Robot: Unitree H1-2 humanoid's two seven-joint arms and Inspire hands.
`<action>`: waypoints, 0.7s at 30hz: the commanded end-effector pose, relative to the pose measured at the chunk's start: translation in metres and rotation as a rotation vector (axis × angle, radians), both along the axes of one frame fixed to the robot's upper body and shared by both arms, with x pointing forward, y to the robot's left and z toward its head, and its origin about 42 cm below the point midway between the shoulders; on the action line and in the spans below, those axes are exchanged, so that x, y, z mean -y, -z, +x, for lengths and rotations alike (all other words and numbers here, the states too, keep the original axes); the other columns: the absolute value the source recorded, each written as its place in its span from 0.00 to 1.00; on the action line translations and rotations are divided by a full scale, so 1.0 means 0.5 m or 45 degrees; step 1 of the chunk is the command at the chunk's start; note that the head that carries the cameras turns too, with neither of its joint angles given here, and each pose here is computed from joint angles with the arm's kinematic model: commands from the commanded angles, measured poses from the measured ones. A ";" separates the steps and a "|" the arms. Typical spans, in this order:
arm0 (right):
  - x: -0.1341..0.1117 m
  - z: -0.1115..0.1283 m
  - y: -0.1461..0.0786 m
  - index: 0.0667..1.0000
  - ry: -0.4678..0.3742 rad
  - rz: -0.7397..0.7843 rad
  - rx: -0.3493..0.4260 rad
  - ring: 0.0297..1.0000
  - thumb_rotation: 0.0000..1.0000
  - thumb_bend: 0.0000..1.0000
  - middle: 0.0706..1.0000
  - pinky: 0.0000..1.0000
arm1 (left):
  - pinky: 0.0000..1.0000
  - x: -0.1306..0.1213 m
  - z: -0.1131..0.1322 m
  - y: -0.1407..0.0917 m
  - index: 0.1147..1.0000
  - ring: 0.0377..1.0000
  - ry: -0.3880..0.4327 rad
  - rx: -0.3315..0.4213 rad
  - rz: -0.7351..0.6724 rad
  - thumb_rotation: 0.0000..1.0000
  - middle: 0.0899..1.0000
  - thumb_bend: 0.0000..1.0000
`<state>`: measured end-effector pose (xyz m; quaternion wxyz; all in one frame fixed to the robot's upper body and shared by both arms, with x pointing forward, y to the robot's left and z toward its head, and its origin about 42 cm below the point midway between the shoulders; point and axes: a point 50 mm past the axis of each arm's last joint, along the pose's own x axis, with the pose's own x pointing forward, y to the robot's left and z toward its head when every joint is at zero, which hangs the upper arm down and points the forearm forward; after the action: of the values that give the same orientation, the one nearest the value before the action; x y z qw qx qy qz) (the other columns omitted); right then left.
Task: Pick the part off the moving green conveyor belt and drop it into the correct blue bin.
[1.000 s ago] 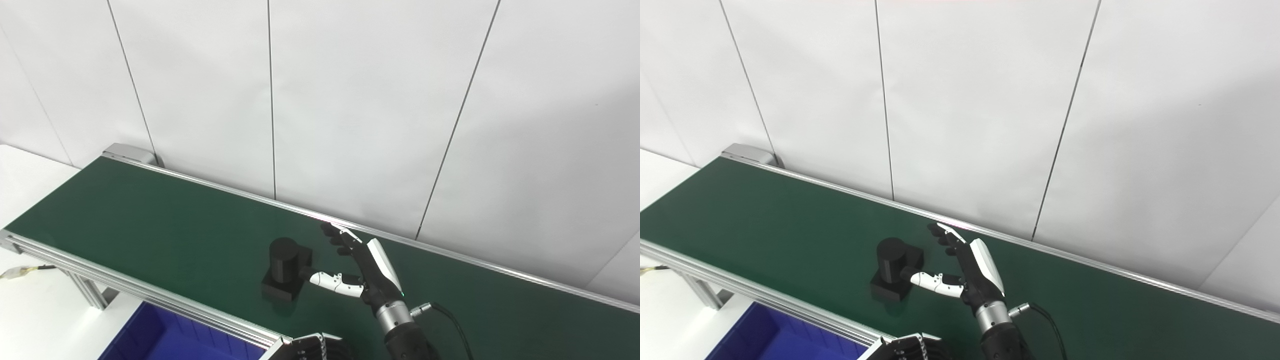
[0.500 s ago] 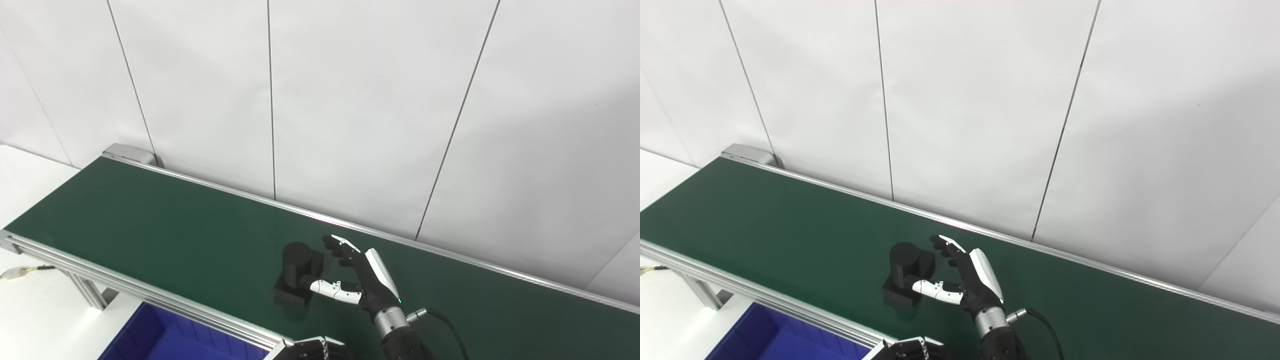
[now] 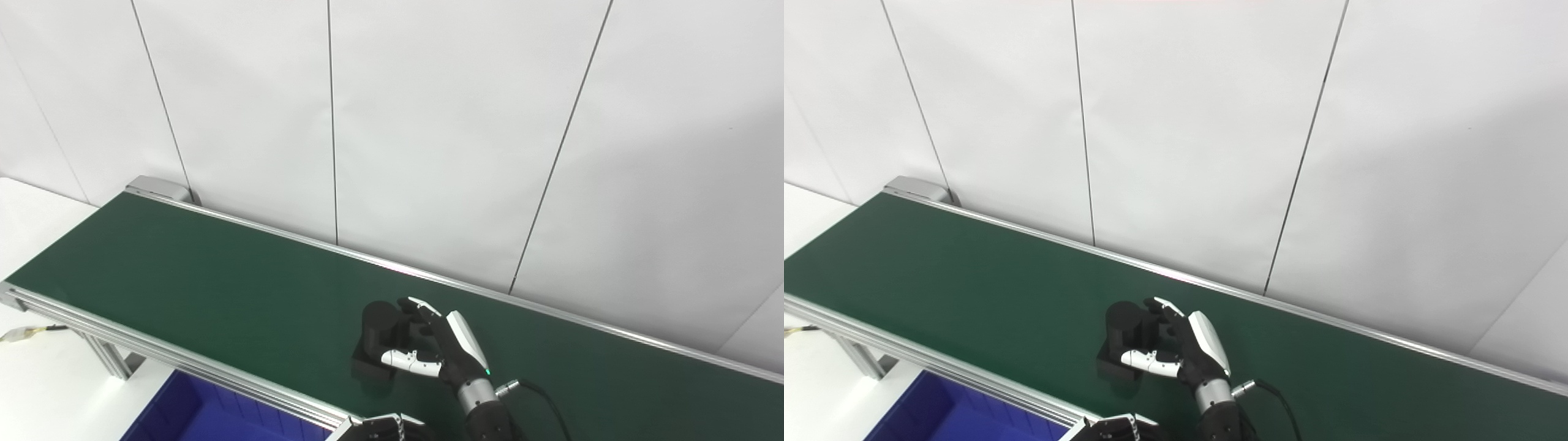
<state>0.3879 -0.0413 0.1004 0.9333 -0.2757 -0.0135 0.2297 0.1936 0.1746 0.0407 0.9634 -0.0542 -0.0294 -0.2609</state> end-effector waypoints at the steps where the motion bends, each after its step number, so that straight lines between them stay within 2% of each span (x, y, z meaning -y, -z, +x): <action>1: -0.027 0.017 -0.047 0.85 -0.044 0.045 0.122 0.81 0.42 0.75 0.83 0.76 | 0.62 0.007 0.008 -0.024 0.61 0.63 0.001 0.089 -0.047 0.61 0.62 0.91; 6: -0.027 0.015 -0.045 0.84 -0.034 0.055 0.115 0.80 0.40 0.75 0.83 0.74 | 0.61 0.009 0.007 -0.025 0.61 0.63 0.003 0.095 -0.047 0.61 0.62 0.91; 10: -0.027 0.015 -0.042 0.83 -0.024 0.061 0.132 0.69 0.36 0.76 0.80 0.63 | 0.62 0.010 0.006 -0.026 0.61 0.63 0.003 0.095 -0.051 0.61 0.62 0.91; 15: -0.027 0.013 -0.042 0.81 -0.011 0.062 0.138 0.66 0.31 0.78 0.78 0.58 | 0.61 0.010 0.007 -0.027 0.62 0.63 0.005 0.096 -0.051 0.62 0.62 0.91; 18: -0.026 0.013 -0.041 0.80 -0.008 0.064 0.147 0.69 0.30 0.80 0.78 0.63 | 0.61 0.011 0.007 -0.027 0.62 0.63 0.005 0.096 -0.051 0.62 0.62 0.92; 21: -0.027 0.011 -0.043 0.79 -0.005 0.078 0.161 0.77 0.27 0.81 0.77 0.74 | 0.61 0.011 0.007 -0.026 0.62 0.63 0.005 0.098 -0.051 0.62 0.62 0.92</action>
<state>0.3888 -0.0426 0.0990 0.9362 -0.2788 -0.0205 0.2132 0.1930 0.1727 0.0410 0.9625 -0.0562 -0.0297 -0.2639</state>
